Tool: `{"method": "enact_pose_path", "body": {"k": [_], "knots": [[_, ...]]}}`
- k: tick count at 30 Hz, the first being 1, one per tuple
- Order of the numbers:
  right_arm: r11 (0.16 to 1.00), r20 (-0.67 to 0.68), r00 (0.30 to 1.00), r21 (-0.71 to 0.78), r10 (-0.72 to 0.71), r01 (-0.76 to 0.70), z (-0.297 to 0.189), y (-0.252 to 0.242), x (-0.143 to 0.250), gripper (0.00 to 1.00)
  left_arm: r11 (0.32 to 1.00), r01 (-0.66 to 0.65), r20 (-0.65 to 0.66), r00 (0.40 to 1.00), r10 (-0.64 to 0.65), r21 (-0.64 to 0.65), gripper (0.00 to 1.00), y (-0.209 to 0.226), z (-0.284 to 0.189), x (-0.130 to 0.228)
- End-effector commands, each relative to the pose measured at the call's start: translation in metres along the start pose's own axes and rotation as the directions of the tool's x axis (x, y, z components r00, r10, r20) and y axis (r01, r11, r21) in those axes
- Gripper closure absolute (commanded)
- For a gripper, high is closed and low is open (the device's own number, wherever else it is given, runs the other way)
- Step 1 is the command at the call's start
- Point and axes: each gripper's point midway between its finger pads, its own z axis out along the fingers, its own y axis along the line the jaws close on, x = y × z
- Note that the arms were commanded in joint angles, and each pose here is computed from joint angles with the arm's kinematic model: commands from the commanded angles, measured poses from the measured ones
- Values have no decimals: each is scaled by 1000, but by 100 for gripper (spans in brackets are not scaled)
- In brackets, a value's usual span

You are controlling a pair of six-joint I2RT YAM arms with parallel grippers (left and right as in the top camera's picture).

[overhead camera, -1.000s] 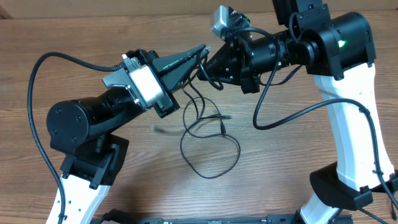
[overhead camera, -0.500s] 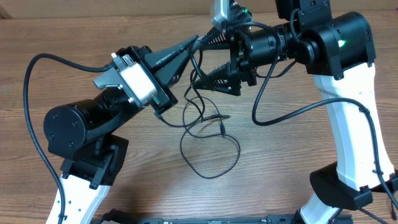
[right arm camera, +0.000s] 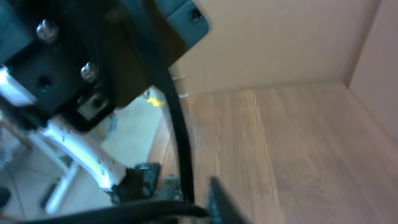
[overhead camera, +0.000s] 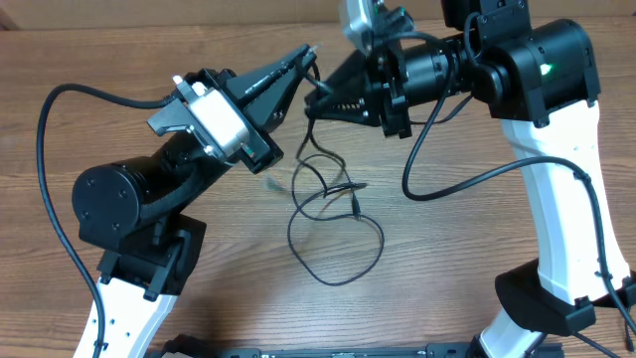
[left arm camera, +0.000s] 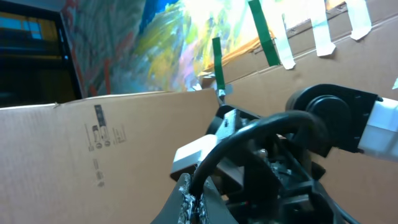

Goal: Untangle cables

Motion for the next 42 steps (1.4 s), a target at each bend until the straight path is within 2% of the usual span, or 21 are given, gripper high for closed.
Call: {"method": "enact_pose_path", "body": {"k": [1,3,4,5,7,8,9,13,17,20,24,29,33,38,42], "knots": [[1000,18,1000,-29,5,-5,2,3,-2,96,1000,5,10,1000,-4,-16,96,4,1,-5],[999,22,1000,-34,4,-4,2,3,-3,96,1000,5,10,1000,-5,-15,96,3,1,-5],[999,22,1000,-33,7,-6,2,3,-3,96,1000,5,9,1000,-5,-16,92,4,1,-5],[999,21,1000,-34,7,-7,2,3,-3,96,1000,7,6,1000,-7,-16,84,4,1,-4],[999,21,1000,-32,10,-9,1,3,-3,96,1000,14,-7,1000,-14,-17,50,4,1,0],[1000,19,1000,-24,11,-10,0,1,-2,96,1000,20,-17,1000,-21,-18,12,4,1,2],[1000,16,1000,-14,12,-12,-1,-1,-1,96,999,27,-29,999,-27,-19,0,4,1,5],[987,1,993,111,120,-119,-16,-28,4,96,998,52,-87,995,-55,-38,0,10,-2,20],[933,27,969,263,246,-244,-41,-60,10,96,995,68,-147,986,-79,-74,0,20,-8,35],[892,90,945,313,315,-327,-64,-76,8,96,991,98,-208,971,-116,-95,0,23,-12,52],[852,198,904,306,379,-425,-90,-86,-5,96,977,151,-315,929,-192,-151,0,27,-23,82],[791,319,847,323,425,-519,-119,-104,-21,96,952,231,-468,831,-301,-202,0,19,-42,126],[752,427,791,309,438,-583,-144,-115,-41,96,930,281,-583,724,-368,-237,0,7,-61,162],[747,529,730,244,432,-619,-161,-116,-75,96,889,346,-683,572,-453,-300,0,-7,-85,200],[770,574,709,199,409,-606,-168,-110,-100,96,865,374,-725,484,-490,-335,0,-14,-96,221]]}}
